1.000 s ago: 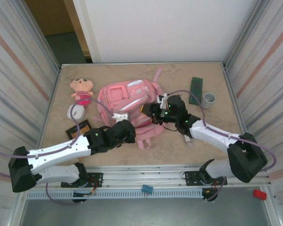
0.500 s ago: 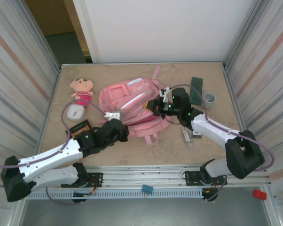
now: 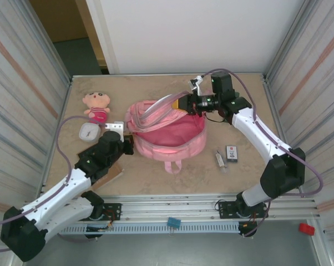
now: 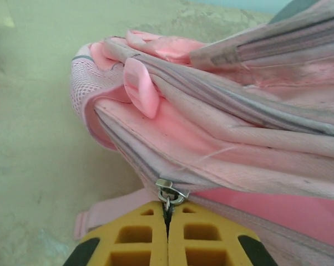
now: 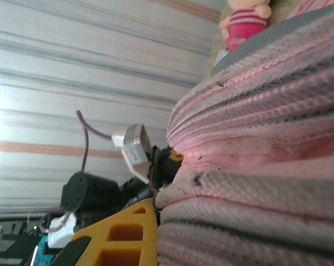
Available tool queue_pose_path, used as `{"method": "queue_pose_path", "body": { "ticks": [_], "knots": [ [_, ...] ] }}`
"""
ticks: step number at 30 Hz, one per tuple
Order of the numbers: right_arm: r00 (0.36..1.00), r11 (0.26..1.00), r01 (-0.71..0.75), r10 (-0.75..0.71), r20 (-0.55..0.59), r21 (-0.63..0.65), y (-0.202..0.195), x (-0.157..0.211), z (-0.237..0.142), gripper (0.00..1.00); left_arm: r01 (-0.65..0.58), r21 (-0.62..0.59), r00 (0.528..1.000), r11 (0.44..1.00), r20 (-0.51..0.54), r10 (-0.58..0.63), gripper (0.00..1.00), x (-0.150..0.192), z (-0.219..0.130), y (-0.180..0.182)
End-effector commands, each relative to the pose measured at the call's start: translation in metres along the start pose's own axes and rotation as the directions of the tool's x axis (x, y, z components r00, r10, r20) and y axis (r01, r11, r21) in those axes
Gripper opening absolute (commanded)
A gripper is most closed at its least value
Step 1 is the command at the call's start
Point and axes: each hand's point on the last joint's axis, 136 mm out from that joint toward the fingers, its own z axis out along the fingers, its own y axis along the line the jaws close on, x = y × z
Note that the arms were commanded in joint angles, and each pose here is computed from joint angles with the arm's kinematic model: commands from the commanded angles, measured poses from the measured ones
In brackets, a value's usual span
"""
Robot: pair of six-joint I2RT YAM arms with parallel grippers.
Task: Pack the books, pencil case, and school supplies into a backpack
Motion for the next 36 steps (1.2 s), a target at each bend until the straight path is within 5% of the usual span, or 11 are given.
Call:
{"method": "queue_pose_path", "body": {
  "ticks": [1, 4, 10, 16, 20, 24, 27, 36],
  "knots": [
    [0.981, 0.974, 0.139, -0.160, -0.106, -0.180, 0.056, 0.014, -0.015, 0.00, -0.047, -0.073, 0.998, 0.996, 0.038, 0.050, 0.00, -0.005, 0.016, 0.027],
    [0.980, 0.976, 0.144, -0.163, -0.110, -0.162, 0.054, 0.009, -0.014, 0.00, -0.050, 0.011, 0.999, 0.999, 0.019, 0.049, 0.00, -0.006, 0.027, 0.015],
    [0.997, 0.998, -0.056, 0.055, 0.057, 0.016, -0.004, -0.013, -0.001, 0.50, 0.057, 0.242, 0.998, 0.969, -0.004, -0.057, 0.00, -0.013, 0.025, -0.031],
    [0.924, 0.965, -0.222, 0.254, 0.287, -0.140, -0.027, -0.012, 0.021, 0.58, 0.043, 0.207, 0.999, 0.977, 0.002, -0.044, 0.00, -0.008, 0.017, -0.045],
    [0.928, 0.978, -0.205, 0.208, 0.310, -0.042, -0.029, 0.010, 0.049, 0.54, 0.080, 0.210, 0.997, 0.974, -0.015, -0.079, 0.00, -0.001, 0.018, -0.048],
    [0.937, 0.978, -0.210, 0.207, 0.282, -0.020, -0.036, 0.019, 0.051, 0.20, 0.071, 0.143, 0.997, 0.987, -0.027, -0.068, 0.00, 0.009, 0.022, -0.035],
    [0.967, 0.989, -0.149, 0.151, 0.206, -0.028, -0.023, 0.017, 0.036, 0.07, 0.013, 0.072, 1.000, 0.997, -0.026, -0.011, 0.00, 0.013, 0.026, -0.018],
    [0.997, 0.995, 0.061, -0.064, -0.045, -0.074, 0.037, 0.014, -0.003, 0.01, -0.023, 0.004, 1.000, 1.000, -0.002, 0.023, 0.00, 0.003, 0.042, 0.014]
  ]
}}
